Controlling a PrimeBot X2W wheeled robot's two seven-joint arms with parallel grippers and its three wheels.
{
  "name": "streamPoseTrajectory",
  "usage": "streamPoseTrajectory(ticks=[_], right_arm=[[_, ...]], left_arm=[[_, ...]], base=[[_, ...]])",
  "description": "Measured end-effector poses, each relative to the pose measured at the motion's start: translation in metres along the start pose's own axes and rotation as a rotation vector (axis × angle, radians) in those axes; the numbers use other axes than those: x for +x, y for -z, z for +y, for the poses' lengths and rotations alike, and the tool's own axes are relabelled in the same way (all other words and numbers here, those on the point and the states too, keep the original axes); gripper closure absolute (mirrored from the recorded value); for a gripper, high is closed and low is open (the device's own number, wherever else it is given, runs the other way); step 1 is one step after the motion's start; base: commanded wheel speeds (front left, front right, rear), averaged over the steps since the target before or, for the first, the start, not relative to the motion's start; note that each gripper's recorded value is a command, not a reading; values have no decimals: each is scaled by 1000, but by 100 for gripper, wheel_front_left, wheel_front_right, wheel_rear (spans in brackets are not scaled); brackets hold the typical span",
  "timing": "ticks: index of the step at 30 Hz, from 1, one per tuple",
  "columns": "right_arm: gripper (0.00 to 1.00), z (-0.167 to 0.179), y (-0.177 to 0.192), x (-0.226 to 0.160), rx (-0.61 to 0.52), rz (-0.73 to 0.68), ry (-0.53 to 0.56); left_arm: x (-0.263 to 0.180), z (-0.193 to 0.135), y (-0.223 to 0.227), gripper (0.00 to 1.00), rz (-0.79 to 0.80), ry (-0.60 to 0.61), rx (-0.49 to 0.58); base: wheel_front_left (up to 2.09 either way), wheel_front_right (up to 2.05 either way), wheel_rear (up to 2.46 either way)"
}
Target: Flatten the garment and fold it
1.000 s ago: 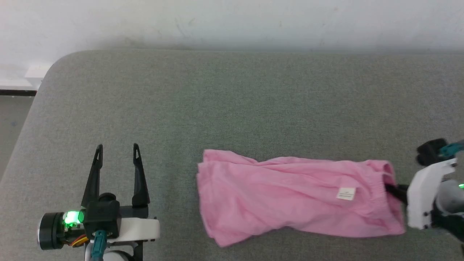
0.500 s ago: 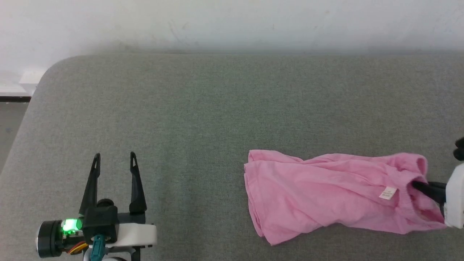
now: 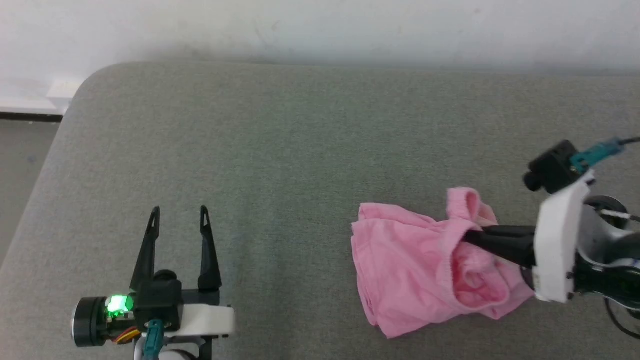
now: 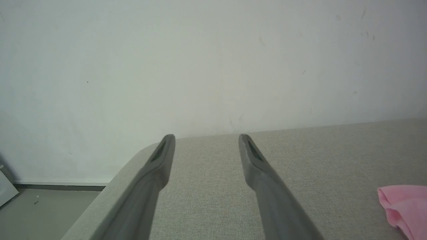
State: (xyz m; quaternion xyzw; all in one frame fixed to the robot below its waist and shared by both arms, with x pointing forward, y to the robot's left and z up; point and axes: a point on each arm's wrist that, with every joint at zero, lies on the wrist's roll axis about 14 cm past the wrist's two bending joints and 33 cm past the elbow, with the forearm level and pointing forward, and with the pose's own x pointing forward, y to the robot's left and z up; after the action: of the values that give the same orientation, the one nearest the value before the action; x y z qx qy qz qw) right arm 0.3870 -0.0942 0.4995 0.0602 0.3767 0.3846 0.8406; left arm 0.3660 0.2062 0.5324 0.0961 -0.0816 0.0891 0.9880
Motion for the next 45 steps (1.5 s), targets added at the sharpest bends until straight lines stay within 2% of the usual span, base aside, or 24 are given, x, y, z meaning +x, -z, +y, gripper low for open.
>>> streamPoseTrajectory(ticks=[3,6,11,15,18,19,20,21,25,29,32,36,38,41,43,45], right_arm=[[100,16,-8,22,-55,30,-47],[100,17,-2,46,-121,99,-33],[100,14,34,88,-147,253,-23],[100,3,68,106,-168,368,1],[100,1,71,112,-200,372,8],[58,1,70,112,-196,361,6],[0,2,68,112,-195,340,3],[0,3,65,112,-205,320,1],[0,7,28,96,-234,152,-2],[0,2,-32,57,-293,-90,37],[0,-4,-79,19,-344,-329,91],[0,-27,-135,-43,-399,-680,239],[0,-40,-146,-71,-413,-814,324],[0,-56,-142,-103,-416,-974,452],[0,-60,-133,-117,-455,-1031,527],[0,-64,-121,-126,-407,-1087,578]], left_arm=[[0,3,0,0,2,-16,0],[1,6,0,0,5,-34,-4],[1,11,6,0,24,-59,2],[-1,17,11,0,44,-77,11],[-1,19,15,0,54,-82,16],[-1,19,15,0,54,-82,17],[-1,19,15,0,53,-81,17],[0,19,14,0,51,-81,18],[1,19,9,0,31,-71,19],[1,14,6,0,21,-51,16],[4,6,3,0,7,-25,10],[10,-5,-1,0,-12,6,-3],[13,-10,-5,0,-27,20,-11],[16,-16,-10,0,-41,33,-21],[18,-16,-13,0,-52,34,-27],[19,-16,-14,0,-57,35,-29]], base=[[0,0,0],[0,0,0],[0,0,0],[0,0,0],[0,0,0],[0,0,0],[0,0,0],[0,0,0],[0,0,0],[0,0,0],[0,0,0],[0,0,0],[0,0,0],[0,0,0],[0,0,0],[0,0,0]])
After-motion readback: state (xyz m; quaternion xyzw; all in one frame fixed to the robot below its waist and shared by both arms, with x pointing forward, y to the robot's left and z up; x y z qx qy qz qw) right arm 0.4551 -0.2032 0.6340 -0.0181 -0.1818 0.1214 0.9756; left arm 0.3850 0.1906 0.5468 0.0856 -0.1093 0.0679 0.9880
